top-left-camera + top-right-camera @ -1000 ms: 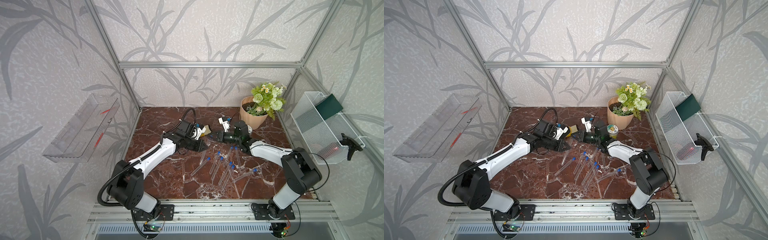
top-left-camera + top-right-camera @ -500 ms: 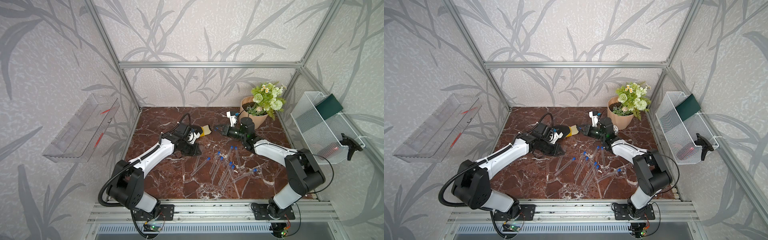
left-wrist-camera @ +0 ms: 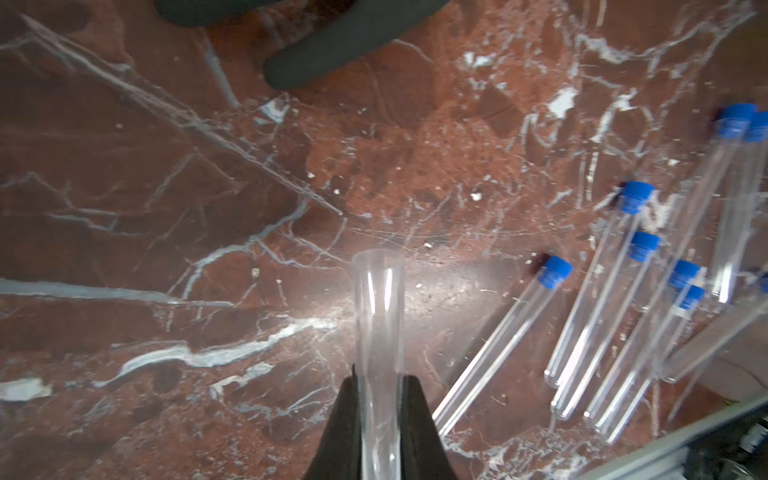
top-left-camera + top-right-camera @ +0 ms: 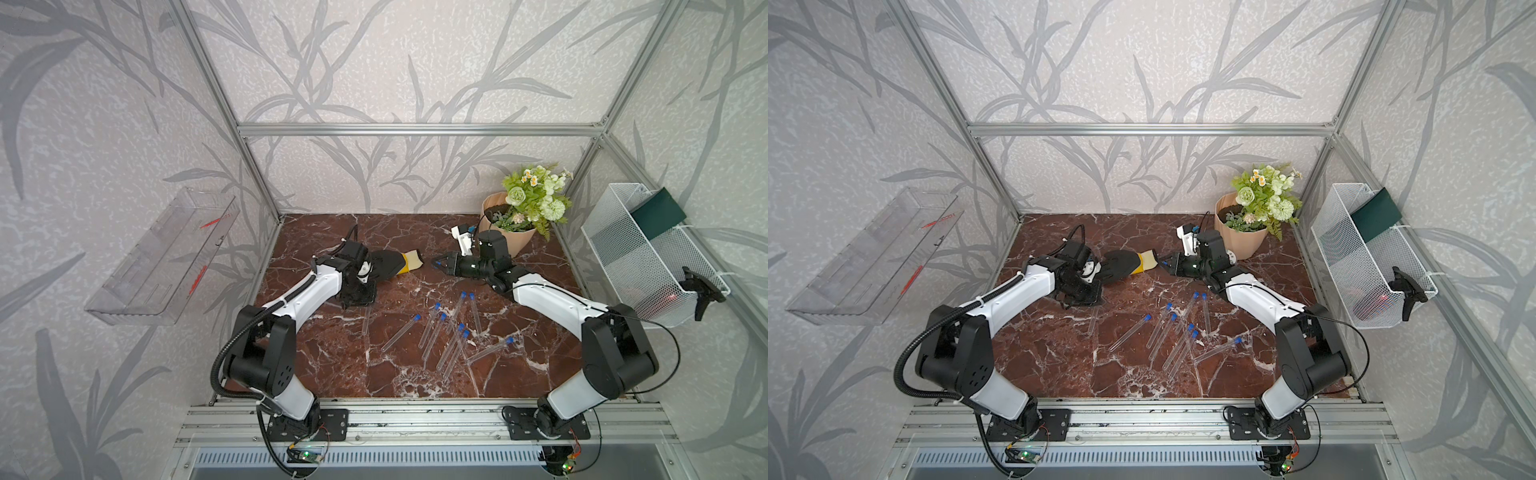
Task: Remove stoppers from test tubes
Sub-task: Place the test tube at the center of the board.
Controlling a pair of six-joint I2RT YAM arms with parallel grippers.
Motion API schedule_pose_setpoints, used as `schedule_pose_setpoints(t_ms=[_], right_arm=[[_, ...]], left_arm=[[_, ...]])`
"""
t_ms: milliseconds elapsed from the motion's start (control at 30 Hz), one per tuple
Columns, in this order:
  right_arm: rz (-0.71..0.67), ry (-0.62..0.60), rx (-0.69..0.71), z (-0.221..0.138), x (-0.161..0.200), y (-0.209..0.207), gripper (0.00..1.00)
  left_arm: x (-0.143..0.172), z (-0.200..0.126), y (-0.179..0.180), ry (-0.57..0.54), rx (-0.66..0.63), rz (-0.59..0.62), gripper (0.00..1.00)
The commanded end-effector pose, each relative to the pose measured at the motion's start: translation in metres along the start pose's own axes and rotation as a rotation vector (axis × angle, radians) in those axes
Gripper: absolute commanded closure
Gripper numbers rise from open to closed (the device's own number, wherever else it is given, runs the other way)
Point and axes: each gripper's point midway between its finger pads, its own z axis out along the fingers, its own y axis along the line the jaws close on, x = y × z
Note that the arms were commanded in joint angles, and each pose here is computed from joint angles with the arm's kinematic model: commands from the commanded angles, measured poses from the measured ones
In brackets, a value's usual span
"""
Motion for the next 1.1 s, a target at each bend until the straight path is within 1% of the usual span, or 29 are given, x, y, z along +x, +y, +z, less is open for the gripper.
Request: schedule_pose_setpoints(t_ms=[0,167,333,467,600,733,900,1000,1067], right_arm=[[-0.046,0.012,0.046,-0.011,-0.001,0.002,1.00],[-0.045,0.023,0.069,-0.013,0.001,-0.001,1.00],[-0.044,0.049,0.106,-0.015,0.007,-0.007,1.00],[-0.042,0.060,0.119,-0.016,0.010,-0.009,1.00],[-0.040,0.063,0.127,-0.016,0.012,-0.012,1.00],[-0.032,0.068,0.140,-0.015,0.013,-0.015,1.00],[-0.027,0.064,0.136,-0.016,0.011,-0.014,1.00],[-0.033,0.066,0.146,-0.018,0.010,-0.013,1.00],[-0.040,0.070,0.155,-0.021,0.010,-0.013,1.00]], left_arm=[[-0.002,0.002,0.025,0.035,-0.141,0.009,0.92],[-0.005,0.018,0.040,0.071,-0.219,-0.013,0.93],[-0.007,0.033,0.043,0.089,-0.231,-0.017,0.92],[-0.005,0.039,0.045,0.106,-0.238,-0.013,0.91],[-0.001,0.045,0.047,0.123,-0.244,-0.017,0.88],[0.000,0.050,0.046,0.122,-0.233,-0.031,0.81],[0.004,0.054,0.046,0.136,-0.221,-0.042,0.77],[0.006,0.056,0.046,0.143,-0.221,-0.043,0.71],[0.006,0.055,0.045,0.142,-0.218,-0.043,0.70]])
